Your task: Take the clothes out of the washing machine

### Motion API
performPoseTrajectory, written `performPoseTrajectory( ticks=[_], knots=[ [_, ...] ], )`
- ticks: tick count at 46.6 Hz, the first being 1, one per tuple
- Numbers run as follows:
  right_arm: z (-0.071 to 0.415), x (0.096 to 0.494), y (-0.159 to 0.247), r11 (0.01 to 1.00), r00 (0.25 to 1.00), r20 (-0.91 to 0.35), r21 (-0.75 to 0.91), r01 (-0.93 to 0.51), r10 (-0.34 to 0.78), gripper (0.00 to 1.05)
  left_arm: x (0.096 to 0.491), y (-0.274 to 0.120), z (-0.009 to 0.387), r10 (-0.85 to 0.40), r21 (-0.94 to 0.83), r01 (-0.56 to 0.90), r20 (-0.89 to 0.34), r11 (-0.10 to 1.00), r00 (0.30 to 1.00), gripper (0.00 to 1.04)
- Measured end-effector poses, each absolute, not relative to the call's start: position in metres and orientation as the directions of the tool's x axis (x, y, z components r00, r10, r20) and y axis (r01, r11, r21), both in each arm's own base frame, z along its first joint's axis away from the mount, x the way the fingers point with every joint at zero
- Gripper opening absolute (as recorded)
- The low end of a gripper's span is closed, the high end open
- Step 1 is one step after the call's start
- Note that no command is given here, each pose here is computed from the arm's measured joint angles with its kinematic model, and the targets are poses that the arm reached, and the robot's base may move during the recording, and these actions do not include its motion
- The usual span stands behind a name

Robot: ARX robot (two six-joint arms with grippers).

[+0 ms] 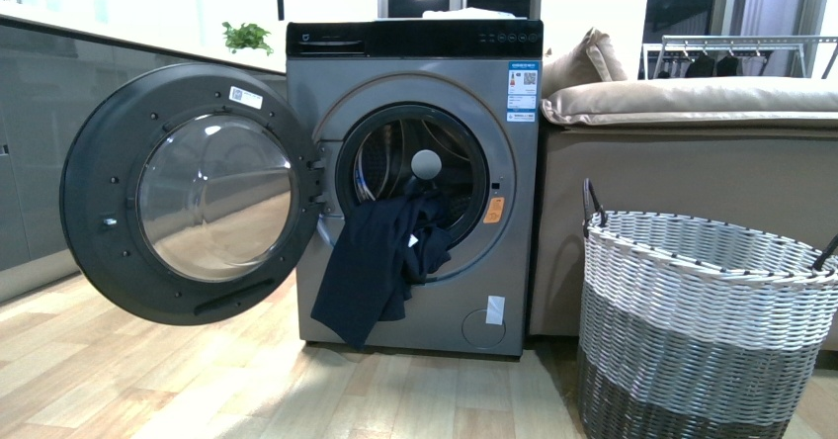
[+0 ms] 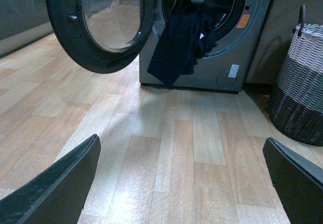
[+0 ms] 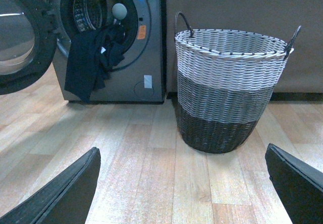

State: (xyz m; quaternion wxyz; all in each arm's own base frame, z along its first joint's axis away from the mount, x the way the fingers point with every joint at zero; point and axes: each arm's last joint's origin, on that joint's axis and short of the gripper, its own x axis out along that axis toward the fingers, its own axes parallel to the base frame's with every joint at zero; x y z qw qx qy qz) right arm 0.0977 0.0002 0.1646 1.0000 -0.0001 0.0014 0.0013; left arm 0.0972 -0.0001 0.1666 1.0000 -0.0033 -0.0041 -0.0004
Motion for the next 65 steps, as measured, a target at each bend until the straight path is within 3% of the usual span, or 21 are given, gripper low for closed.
performPoseTrajectory(
  ticks=[65],
  knots=[
    [0.1646, 0.0977, 0.0002, 1.0, 1.0, -0.002, 0.0, -0.003, 0.003, 0.97, 0.0973, -0.0002, 0.1664, -0.002, -0.007, 0.002, 0.006, 1.0, 1.0, 0.98]
  ],
)
